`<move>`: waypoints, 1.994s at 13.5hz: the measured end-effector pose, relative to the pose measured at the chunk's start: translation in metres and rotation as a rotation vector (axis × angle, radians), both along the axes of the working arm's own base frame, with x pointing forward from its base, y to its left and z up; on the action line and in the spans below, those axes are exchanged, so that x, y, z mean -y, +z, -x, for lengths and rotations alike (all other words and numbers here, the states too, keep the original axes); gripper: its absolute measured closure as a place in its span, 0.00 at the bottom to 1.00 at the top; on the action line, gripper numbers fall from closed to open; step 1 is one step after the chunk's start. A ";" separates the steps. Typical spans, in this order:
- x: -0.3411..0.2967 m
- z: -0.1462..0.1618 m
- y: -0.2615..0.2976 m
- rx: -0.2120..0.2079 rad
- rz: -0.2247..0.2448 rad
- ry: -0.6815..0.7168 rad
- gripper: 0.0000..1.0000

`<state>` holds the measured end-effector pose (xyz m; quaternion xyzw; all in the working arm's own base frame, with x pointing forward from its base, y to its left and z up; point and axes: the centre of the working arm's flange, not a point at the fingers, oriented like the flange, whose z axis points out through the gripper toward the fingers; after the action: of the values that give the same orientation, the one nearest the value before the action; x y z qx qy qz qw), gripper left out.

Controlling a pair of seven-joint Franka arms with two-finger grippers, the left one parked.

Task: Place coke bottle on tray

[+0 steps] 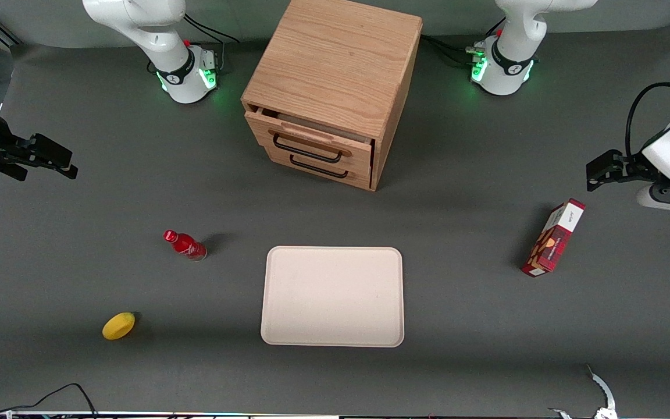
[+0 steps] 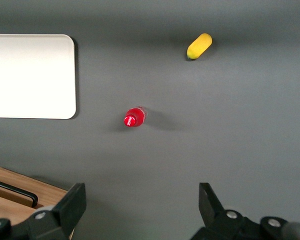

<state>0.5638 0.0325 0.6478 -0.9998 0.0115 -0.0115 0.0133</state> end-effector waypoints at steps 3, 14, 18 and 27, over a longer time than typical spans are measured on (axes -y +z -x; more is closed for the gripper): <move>-0.002 0.000 0.000 -0.001 0.000 0.003 0.00; -0.010 -0.001 -0.004 -0.002 -0.001 0.001 0.00; -0.022 -0.022 -0.033 -0.010 -0.008 -0.002 0.00; -0.039 -0.068 -0.108 -0.065 -0.009 -0.003 0.00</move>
<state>0.6319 0.0720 0.5401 -0.9995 0.0136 0.0212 0.0173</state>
